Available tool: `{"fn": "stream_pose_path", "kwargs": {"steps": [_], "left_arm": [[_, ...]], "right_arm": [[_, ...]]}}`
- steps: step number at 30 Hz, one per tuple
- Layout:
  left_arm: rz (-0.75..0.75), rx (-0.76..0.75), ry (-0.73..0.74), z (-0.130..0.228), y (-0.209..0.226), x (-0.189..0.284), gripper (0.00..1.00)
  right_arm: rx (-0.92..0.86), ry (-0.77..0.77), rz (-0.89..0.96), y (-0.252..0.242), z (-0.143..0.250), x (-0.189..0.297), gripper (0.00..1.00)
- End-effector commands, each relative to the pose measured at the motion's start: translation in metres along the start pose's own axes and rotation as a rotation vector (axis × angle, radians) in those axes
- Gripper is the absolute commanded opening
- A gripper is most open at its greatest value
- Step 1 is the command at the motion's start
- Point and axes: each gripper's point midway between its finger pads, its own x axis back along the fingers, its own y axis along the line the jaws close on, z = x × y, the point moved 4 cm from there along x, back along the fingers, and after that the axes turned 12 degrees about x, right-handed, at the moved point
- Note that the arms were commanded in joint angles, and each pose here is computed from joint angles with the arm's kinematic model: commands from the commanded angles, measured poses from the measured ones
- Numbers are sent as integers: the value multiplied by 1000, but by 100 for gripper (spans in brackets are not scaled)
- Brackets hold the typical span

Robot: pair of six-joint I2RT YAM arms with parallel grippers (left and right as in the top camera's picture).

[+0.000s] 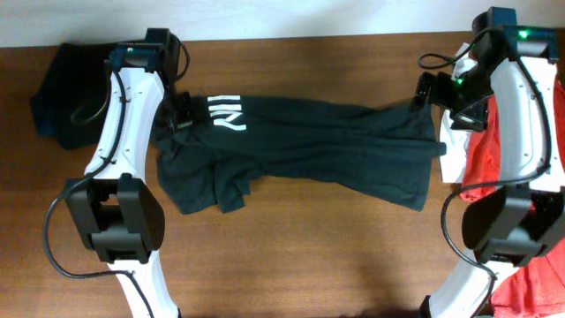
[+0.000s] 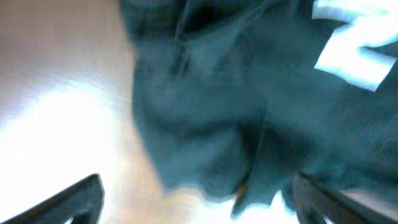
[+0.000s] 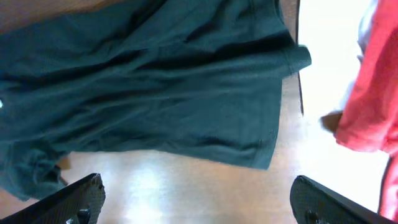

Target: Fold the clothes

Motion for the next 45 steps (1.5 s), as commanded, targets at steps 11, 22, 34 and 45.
{"fn": "stream_pose_path", "kwargs": {"steps": [11, 22, 34, 45], "left_arm": [[29, -183, 231, 94, -45, -23, 89], [78, -206, 246, 105, -50, -89, 77], [54, -198, 223, 95, -39, -91, 1], [176, -198, -7, 101, -12, 30, 1]], "right_arm": [[-6, 56, 65, -1, 38, 34, 99], [6, 57, 87, -4, 38, 34, 99], [23, 37, 87, -5, 33, 33, 99], [28, -13, 89, -14, 11, -7, 99]]}}
